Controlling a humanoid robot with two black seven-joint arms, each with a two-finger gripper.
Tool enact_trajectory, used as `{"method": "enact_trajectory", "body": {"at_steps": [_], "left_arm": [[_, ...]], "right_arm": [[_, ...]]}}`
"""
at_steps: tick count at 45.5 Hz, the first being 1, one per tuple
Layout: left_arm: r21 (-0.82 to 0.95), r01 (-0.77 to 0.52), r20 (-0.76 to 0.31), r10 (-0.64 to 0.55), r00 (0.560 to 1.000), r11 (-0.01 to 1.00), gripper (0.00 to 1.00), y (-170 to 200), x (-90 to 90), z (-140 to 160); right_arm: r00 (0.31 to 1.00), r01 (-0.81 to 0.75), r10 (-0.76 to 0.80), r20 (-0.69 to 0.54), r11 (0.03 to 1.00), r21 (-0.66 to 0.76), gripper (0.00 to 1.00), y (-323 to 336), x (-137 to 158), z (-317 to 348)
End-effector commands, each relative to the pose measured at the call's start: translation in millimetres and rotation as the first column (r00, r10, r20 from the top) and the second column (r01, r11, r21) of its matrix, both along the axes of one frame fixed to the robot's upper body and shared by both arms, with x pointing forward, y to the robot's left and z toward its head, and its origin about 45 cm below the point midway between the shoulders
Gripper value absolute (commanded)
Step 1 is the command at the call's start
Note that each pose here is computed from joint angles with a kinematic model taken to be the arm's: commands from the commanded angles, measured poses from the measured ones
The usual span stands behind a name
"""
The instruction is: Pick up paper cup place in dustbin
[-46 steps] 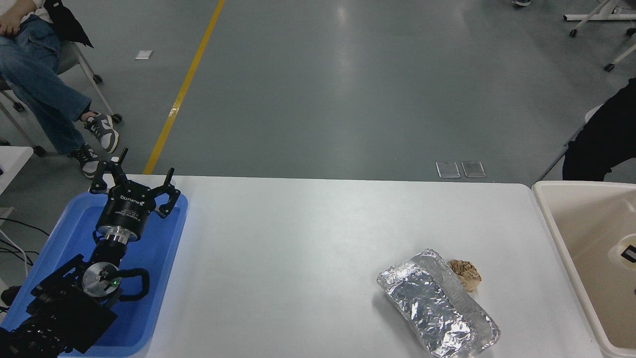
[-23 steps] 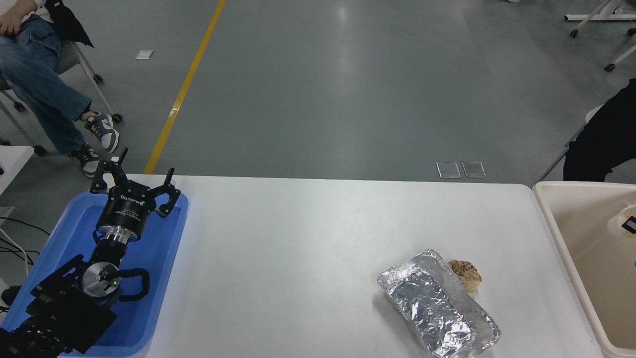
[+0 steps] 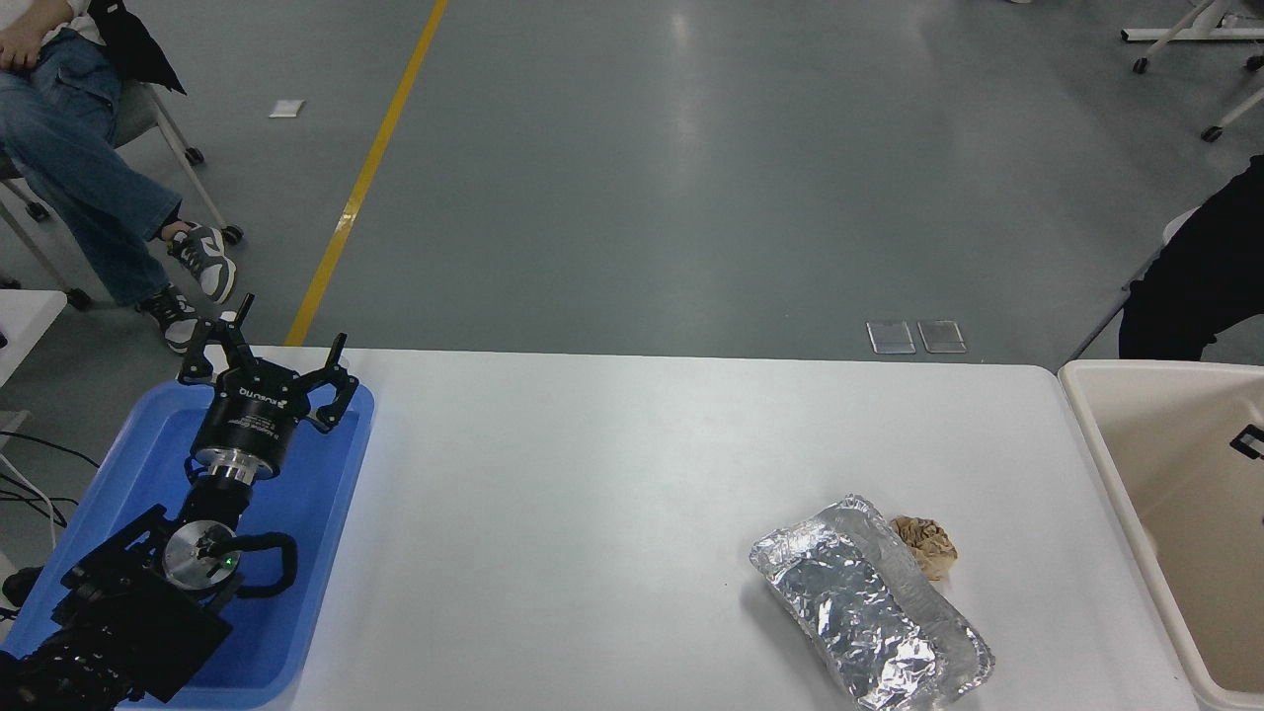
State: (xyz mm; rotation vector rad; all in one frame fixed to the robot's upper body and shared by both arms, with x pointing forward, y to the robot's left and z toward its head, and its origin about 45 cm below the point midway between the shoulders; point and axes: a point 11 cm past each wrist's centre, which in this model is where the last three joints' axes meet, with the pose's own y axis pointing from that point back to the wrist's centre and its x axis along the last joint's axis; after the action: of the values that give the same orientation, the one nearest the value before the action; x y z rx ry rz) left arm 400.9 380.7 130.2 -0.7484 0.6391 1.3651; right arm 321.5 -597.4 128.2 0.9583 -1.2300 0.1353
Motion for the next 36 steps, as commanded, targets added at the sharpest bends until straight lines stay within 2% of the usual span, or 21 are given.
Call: {"method": "enact_trajectory", "body": {"at_steps": [1, 30, 36], "left_arm": [[0.001, 0.0, 0.0, 0.0, 1.0, 1.0, 1.0, 0.3, 0.1, 0.3], [0.0, -0.001, -0.001, 0.001, 1.0, 1.0, 1.0, 0.0, 0.0, -0.3], [0.001, 0.0, 0.0, 0.0, 1.0, 1.0, 1.0, 0.3, 0.1, 0.3]], "right_arm": [[1.0, -0.002, 0.002, 0.004, 1.0, -0.001, 1.0, 0.3, 2.0, 1.9], [1.0, 0.003, -0.003, 0.022, 1.0, -0.004, 1.0, -3.0, 6.6, 10.9], [0.998, 0.007, -0.007, 0.065, 1.0, 0.011, 1.0, -6.8, 19.8, 34.7]]}}
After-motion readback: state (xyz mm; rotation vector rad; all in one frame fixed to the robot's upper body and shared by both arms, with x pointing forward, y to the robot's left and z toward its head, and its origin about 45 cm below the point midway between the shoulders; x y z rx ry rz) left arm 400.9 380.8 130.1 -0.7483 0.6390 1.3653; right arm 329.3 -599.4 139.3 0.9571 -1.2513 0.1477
